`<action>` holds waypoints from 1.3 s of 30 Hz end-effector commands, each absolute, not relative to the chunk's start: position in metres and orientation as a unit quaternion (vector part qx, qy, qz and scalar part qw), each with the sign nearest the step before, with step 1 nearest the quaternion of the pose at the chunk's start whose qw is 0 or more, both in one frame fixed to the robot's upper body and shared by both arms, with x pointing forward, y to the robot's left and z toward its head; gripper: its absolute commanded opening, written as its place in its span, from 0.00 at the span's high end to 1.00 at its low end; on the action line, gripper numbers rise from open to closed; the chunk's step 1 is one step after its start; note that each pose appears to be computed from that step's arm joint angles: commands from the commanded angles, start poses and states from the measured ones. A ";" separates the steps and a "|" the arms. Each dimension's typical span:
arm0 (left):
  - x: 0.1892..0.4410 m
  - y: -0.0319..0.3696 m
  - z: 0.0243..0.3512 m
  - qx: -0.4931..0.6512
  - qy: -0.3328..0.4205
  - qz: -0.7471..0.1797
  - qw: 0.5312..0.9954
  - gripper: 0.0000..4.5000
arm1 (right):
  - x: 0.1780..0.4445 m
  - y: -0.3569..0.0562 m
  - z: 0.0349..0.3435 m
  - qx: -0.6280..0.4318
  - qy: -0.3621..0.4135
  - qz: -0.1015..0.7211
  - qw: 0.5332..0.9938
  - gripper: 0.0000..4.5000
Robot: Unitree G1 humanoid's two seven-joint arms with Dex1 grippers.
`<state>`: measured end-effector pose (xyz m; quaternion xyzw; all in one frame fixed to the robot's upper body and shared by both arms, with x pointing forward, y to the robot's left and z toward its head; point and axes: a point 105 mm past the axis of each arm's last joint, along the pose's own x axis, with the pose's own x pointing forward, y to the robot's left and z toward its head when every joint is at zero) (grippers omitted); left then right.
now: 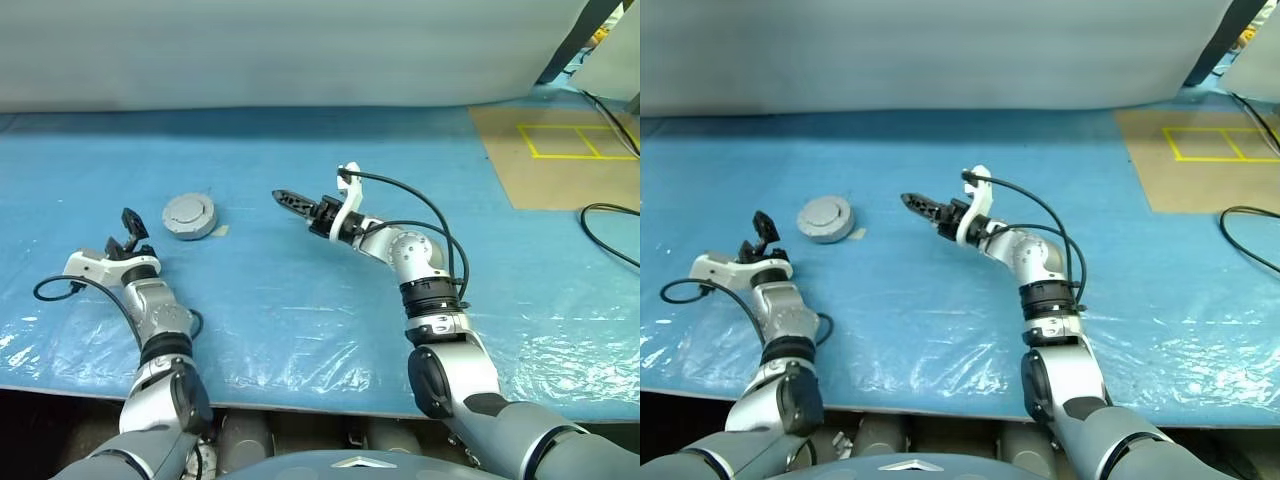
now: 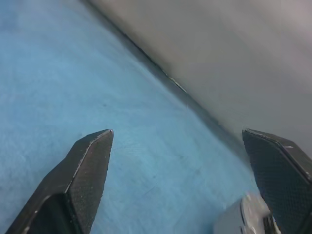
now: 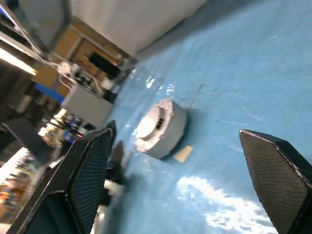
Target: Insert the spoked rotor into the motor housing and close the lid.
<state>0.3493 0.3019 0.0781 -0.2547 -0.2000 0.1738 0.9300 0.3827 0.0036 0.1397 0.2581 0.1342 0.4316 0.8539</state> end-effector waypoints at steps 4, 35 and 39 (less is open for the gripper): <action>0.340 0.228 0.120 -0.130 -0.220 -0.076 0.964 0.01 | 0.370 -0.014 0.146 0.058 -0.026 0.447 0.892 0.03; 0.302 0.174 0.126 0.011 -0.142 -0.341 0.929 0.00 | 0.366 -0.063 0.121 -0.060 -0.063 0.433 0.897 0.01; 0.306 0.170 0.129 0.024 -0.142 -0.340 0.929 0.00 | 0.367 -0.064 0.121 -0.065 -0.065 0.431 0.898 0.01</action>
